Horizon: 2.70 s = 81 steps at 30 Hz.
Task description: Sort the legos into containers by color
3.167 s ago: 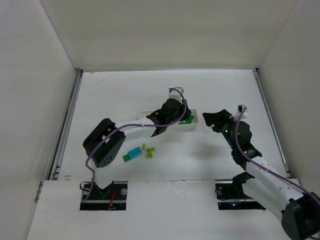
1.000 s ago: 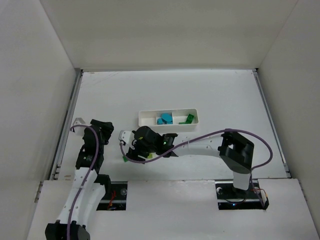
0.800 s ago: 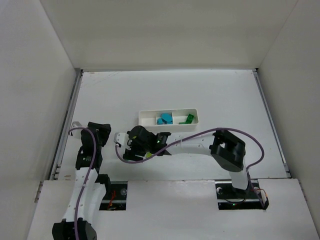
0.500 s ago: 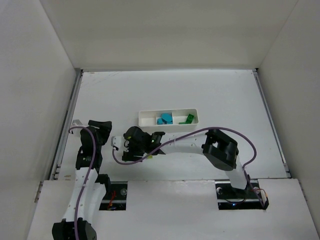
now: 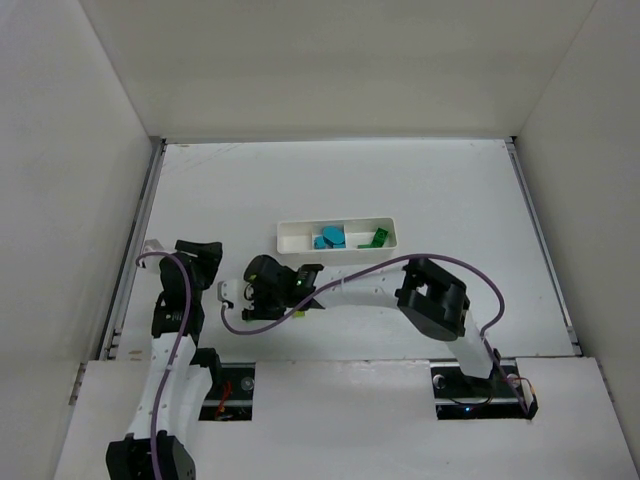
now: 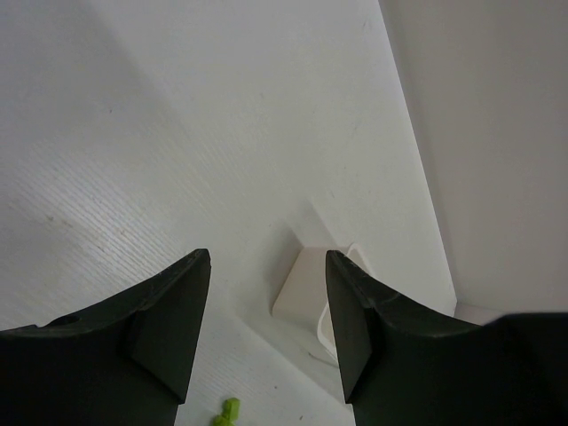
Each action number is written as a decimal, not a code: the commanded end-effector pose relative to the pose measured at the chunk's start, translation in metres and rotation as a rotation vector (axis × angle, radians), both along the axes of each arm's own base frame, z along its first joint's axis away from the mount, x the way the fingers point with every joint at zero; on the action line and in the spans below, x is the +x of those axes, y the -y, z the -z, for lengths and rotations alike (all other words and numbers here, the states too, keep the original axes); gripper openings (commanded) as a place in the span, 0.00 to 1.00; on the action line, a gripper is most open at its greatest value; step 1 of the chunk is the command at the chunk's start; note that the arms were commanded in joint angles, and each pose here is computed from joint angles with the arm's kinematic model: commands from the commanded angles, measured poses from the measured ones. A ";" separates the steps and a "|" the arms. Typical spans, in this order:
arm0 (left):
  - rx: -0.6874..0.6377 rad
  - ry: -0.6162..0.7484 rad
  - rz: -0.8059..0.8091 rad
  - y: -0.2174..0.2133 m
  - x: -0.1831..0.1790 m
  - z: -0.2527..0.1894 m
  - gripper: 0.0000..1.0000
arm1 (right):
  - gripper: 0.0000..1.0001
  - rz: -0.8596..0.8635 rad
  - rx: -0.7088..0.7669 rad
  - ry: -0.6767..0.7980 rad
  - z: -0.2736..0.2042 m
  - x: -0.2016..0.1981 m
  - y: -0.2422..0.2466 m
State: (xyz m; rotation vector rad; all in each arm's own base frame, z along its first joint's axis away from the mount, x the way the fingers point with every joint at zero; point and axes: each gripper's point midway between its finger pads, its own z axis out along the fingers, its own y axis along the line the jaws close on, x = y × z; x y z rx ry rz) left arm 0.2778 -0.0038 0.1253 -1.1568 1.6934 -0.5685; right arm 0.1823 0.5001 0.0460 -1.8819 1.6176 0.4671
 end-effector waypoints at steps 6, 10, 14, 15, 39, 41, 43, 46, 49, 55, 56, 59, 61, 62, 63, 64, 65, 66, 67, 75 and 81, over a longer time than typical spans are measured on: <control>0.004 0.025 -0.023 -0.007 0.003 -0.004 0.52 | 0.32 -0.055 0.117 -0.021 -0.039 -0.011 -0.026; 0.006 0.042 -0.019 -0.007 0.006 -0.011 0.52 | 0.31 -0.048 0.172 -0.063 -0.057 -0.015 -0.026; 0.023 0.064 0.005 -0.004 0.009 -0.022 0.53 | 0.31 0.042 0.211 -0.133 -0.072 -0.003 -0.012; 0.028 0.069 0.013 -0.003 0.009 -0.024 0.53 | 0.31 0.075 0.231 -0.156 -0.077 0.000 -0.007; 0.059 0.608 0.568 0.149 -0.006 -0.153 0.45 | 0.27 0.605 0.955 -1.033 -0.220 0.033 0.116; 0.044 0.677 0.629 0.162 -0.015 -0.160 0.47 | 0.27 0.608 1.006 -1.090 -0.230 0.033 0.126; 0.024 0.736 0.679 0.174 -0.023 -0.167 0.49 | 0.27 0.611 1.042 -1.140 -0.237 0.034 0.133; 0.011 0.738 0.726 0.185 -0.026 -0.164 0.52 | 0.28 0.601 1.074 -1.199 -0.243 0.034 0.142; 0.008 0.706 0.777 0.198 -0.026 -0.153 0.52 | 0.28 0.600 1.107 -1.238 -0.248 0.037 0.149; 0.001 0.714 0.813 0.209 -0.032 -0.154 0.53 | 0.28 0.644 1.110 -1.253 -0.235 0.046 0.154; -0.003 0.713 0.819 0.210 -0.032 -0.155 0.53 | 0.28 0.650 1.105 -1.257 -0.232 0.047 0.153; -0.014 0.708 0.832 0.214 -0.032 -0.154 0.54 | 0.28 0.650 1.103 -1.265 -0.229 0.049 0.152; -0.018 0.712 0.830 0.214 -0.033 -0.156 0.55 | 0.28 0.661 1.106 -1.269 -0.226 0.051 0.153; -0.018 0.719 0.824 0.213 -0.034 -0.157 0.55 | 0.28 0.662 1.111 -1.268 -0.226 0.052 0.154; -0.022 0.726 0.821 0.212 -0.036 -0.159 0.57 | 0.28 0.669 1.116 -1.267 -0.224 0.054 0.157; -0.024 0.730 0.819 0.211 -0.037 -0.160 0.58 | 0.28 0.672 1.123 -1.267 -0.224 0.056 0.158; -0.028 0.737 0.818 0.210 -0.038 -0.162 0.59 | 0.28 0.675 1.126 -1.270 -0.224 0.057 0.159; -0.031 0.742 0.823 0.211 -0.039 -0.164 0.60 | 0.28 0.677 1.129 -1.272 -0.224 0.058 0.160; -0.032 0.747 0.828 0.211 -0.040 -0.165 0.61 | 0.28 0.680 1.130 -1.276 -0.223 0.059 0.160; -0.048 0.774 0.867 0.219 -0.047 -0.171 0.64 | 0.28 0.695 1.141 -1.307 -0.216 0.065 0.161; -0.035 0.751 0.893 0.227 -0.044 -0.164 0.63 | 0.28 0.658 1.148 -1.314 -0.223 0.060 0.160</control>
